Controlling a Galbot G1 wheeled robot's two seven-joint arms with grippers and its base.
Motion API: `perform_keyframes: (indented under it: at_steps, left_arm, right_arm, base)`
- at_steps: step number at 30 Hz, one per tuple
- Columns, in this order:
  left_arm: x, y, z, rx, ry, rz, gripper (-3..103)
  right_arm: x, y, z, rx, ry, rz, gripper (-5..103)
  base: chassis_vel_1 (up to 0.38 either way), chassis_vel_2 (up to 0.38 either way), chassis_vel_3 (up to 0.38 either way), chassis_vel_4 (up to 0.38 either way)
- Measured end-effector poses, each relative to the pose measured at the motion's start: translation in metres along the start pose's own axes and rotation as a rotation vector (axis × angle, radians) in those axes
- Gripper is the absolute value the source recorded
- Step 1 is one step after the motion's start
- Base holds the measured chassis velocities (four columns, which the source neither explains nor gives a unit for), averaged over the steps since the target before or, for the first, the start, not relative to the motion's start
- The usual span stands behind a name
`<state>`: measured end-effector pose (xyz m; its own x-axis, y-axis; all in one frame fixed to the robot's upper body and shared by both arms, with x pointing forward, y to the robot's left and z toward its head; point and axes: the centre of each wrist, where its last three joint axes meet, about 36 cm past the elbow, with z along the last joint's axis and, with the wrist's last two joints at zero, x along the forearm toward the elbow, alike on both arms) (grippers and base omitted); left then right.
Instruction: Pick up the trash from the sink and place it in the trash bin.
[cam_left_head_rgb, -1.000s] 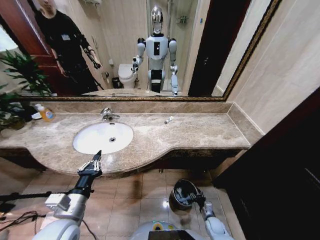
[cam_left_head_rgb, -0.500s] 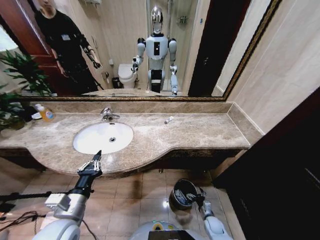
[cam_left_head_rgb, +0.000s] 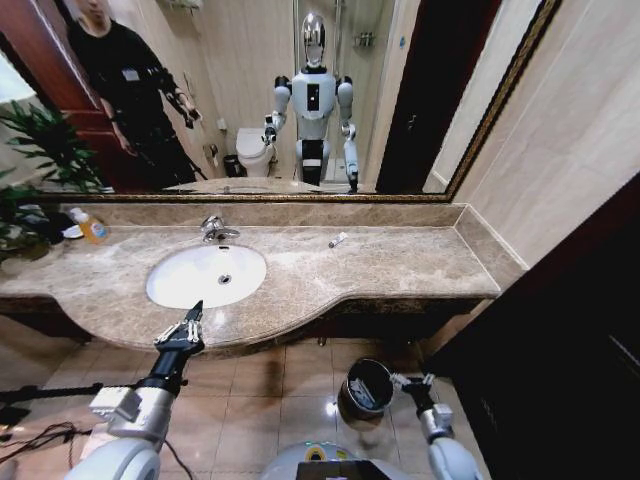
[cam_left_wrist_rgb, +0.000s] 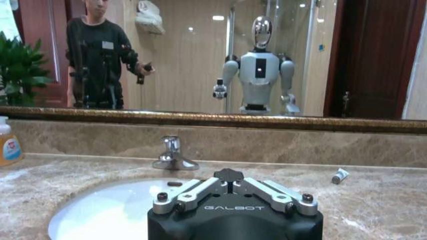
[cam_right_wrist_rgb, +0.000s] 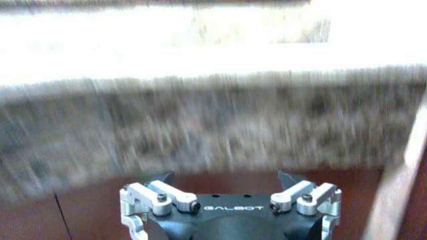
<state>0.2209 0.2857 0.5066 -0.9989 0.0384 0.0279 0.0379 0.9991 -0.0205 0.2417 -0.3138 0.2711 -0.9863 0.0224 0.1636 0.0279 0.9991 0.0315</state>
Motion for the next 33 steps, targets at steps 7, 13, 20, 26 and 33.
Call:
perform_keyframes:
  at_steps: [7,13,20,26,33]
  left_arm:
    - [0.000,0.000,0.000,0.000,0.000,0.000,0]
    - [0.000,0.000,0.000,0.000,0.000,0.000,0]
    - [0.000,0.000,0.000,0.000,0.000,0.000,0]
    - [0.000,0.000,0.000,0.000,0.000,0.000,0]
    - [0.000,0.000,0.000,0.000,0.000,0.000,0]
  right_arm:
    - [-0.007,0.035,-0.102,-0.007,-0.170,-0.089,100]
    - [-0.059,0.056,-0.147,-0.009,-0.217,-0.188,100]
    - [-0.133,0.080,-0.173,-0.006,-0.217,-0.277,100]
    - [-0.199,0.108,-0.179,-0.007,-0.160,-0.349,100]
    - [-0.256,0.161,-0.212,-0.066,-0.110,-0.404,100]
  base:
    - [0.000,0.000,0.000,0.000]
    - [0.000,0.000,0.000,0.000]
    - [0.000,0.000,0.000,0.000]
    - [0.000,0.000,0.000,0.000]
    - [0.000,0.000,0.000,0.000]
